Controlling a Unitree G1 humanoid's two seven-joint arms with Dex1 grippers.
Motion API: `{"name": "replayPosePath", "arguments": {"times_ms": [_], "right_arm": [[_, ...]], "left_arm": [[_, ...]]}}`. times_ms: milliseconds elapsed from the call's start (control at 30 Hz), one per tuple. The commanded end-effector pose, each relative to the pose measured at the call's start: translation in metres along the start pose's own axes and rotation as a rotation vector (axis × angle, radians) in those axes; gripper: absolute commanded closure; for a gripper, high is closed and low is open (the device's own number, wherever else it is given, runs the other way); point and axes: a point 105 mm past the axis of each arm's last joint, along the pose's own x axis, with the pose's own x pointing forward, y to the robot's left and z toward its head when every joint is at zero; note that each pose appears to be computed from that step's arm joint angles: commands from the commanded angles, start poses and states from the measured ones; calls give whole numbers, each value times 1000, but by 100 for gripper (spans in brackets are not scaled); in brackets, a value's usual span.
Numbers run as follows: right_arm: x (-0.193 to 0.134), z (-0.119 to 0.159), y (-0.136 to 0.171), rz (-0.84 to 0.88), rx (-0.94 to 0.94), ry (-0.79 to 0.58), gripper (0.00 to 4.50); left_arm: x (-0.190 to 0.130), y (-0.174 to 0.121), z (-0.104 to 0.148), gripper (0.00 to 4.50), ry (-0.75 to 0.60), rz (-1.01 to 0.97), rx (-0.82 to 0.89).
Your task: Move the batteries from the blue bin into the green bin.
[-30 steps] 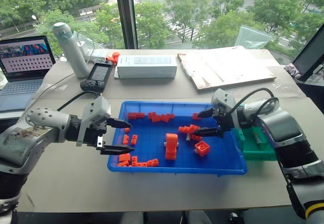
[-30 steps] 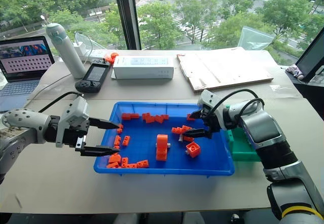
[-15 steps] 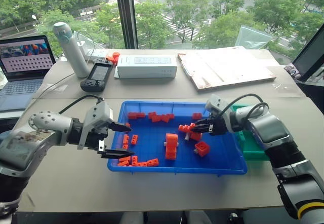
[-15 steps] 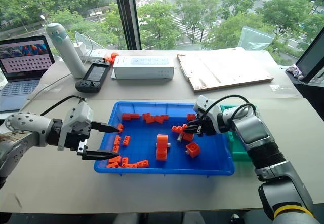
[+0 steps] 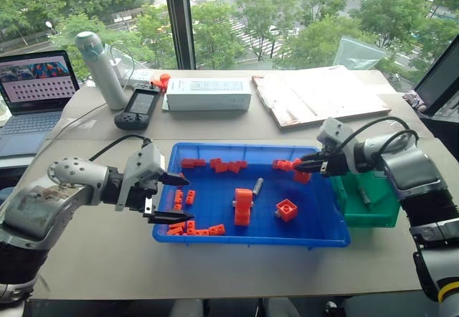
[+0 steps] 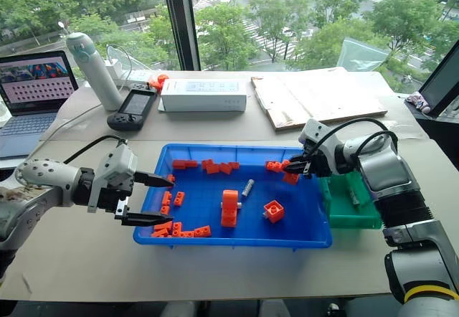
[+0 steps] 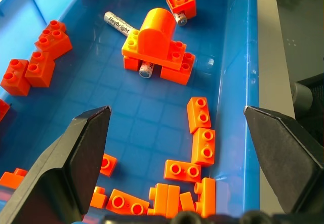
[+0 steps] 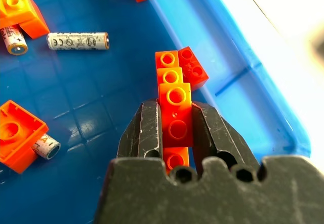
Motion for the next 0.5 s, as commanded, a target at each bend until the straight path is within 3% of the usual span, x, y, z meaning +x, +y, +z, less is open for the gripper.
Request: {"name": "replayPosePath", "arguments": {"times_ms": [33,67,300,500], "right_arm": [[-5,22,-3,-13,-64,-56,304],[-6,24,-3,-15,-73,-56,290],[-13,34,21,93,-107,-48,48],[-16,27,72,325,-121,11,48]], "left_arm": [[-2,0,8,0,-10,4,42],[-2,0,8,0,-8,5,41],[-3,0,8,0,-4,4,34],[-3,0,8,0,0,-2,35]]}}
